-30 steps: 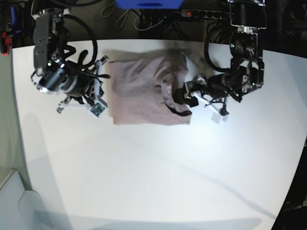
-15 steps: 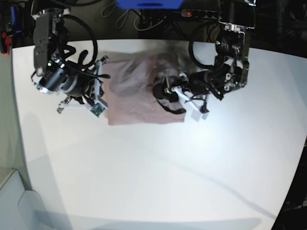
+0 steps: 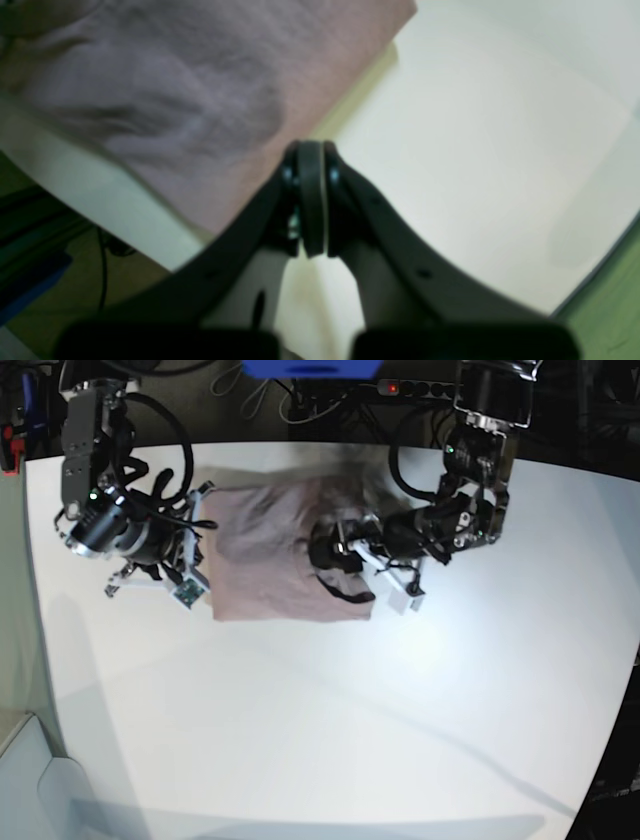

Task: Layout the t-shirt on the table in an organized manner, then fold the t-shirt properly
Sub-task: 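Rotate the folded shirt with the left gripper, turning it on the table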

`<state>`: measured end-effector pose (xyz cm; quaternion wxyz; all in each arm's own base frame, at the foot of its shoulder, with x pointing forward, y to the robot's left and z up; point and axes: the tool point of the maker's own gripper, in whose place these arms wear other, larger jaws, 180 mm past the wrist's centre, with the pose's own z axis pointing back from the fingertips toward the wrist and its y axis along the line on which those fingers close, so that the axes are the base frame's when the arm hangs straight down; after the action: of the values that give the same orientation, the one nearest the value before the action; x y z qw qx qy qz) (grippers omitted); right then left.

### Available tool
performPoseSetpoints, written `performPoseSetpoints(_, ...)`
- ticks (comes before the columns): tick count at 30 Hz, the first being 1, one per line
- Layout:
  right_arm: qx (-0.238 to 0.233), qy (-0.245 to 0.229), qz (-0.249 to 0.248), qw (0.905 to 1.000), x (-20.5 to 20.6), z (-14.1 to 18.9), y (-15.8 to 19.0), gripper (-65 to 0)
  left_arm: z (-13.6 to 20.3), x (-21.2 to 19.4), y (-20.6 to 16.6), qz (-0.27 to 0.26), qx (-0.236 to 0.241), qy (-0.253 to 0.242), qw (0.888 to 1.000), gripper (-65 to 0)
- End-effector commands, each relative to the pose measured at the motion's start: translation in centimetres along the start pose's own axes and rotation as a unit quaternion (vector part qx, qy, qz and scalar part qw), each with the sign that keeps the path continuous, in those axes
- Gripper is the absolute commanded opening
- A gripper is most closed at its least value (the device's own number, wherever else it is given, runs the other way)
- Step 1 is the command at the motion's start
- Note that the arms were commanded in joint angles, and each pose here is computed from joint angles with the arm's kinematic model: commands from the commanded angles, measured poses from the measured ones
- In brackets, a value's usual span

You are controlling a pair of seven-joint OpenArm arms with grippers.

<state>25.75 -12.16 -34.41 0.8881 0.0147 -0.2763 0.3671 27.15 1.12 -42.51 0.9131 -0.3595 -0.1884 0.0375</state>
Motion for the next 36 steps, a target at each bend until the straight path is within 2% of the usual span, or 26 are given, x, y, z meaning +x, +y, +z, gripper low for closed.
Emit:
performPoseSetpoints(1, -0.007, -0.017, 0.005, 0.9998, 0.9, 0.4, -0.5, -65.0, 0.0, -0.6, 1.8, -0.017, 0.049, 0.016, 0.999, -18.9)
performPoseSetpoints(3, -0.007, -0.017, 0.005, 0.9998, 0.9, 0.4, -0.5, -65.0, -0.6, -0.8, 1.5, -0.025, 0.057, 0.017, 0.998, -22.5)
performPoseSetpoints(4, -0.007, -0.017, 0.005, 0.9998, 0.9, 0.4, -0.5, -65.0, -0.9, -1.0, 1.4, -0.027, 0.061, 0.021, 0.998, -27.7)
performPoseSetpoints(9, -0.007, -0.017, 0.005, 0.9998, 0.9, 0.4, -0.5, -65.0, -2.3, -1.0, 2.3, -0.023, 0.078, 0.037, 0.996, -64.8)
performPoseSetpoints(12, -0.01, -0.015, 0.007, 0.9998, 0.7, 0.5, -0.7, -65.0, -3.1, -0.9, 2.7, -0.015, 0.081, 0.05, 0.995, -62.8)
performPoseSetpoints(16, -0.033, -0.009, -0.008, 0.9994, -0.1, 1.1, -2.6, -65.0, -3.1, -0.1, 2.6, -0.028, 0.084, 0.048, 0.995, -64.8)
performPoseSetpoints(19, -0.066, -0.002, -0.026, 0.9975, -1.2, 2.1, -5.0, -65.0, -3.3, 1.1, 1.6, -0.08, 0.085, 0.055, 0.992, -64.8)
performPoseSetpoints(22, -0.097, 0.009, -0.043, 0.9944, -2.6, 3.2, -7.3, -65.0, -3.8, 1.6, 0.2, -0.159, 0.089, 0.078, 0.98, -64.8)
performPoseSetpoints(25, -0.13, 0.023, -0.064, 0.9891, -4.5, 4.7, -9.6, -65.0, -4.3, 2.1, -0.9, -0.232, 0.097, 0.1, 0.963, -64.8)
performPoseSetpoints(30, -0.182, 0.042, -0.117, 0.9753, -8.0, 7.2, -12.4, -65.0, -4.3, 4.6, -2.2, -0.34, 0.119, 0.112, 0.926, -64.8)
performPoseSetpoints(32, -0.202, 0.048, -0.139, 0.9683, -9.3, 8.3, -13.3, -65.0, -4.3, 6.2, -2.8, -0.394, 0.143, 0.105, 0.902, -64.8)
performPoseSetpoints(36, -0.231, 0.062, -0.176, 0.955, -12.0, 10.1, -14.3, -65.0, -4.7, 8.0, -3.5, -0.507, 0.199, 0.095, 0.834, -64.8)
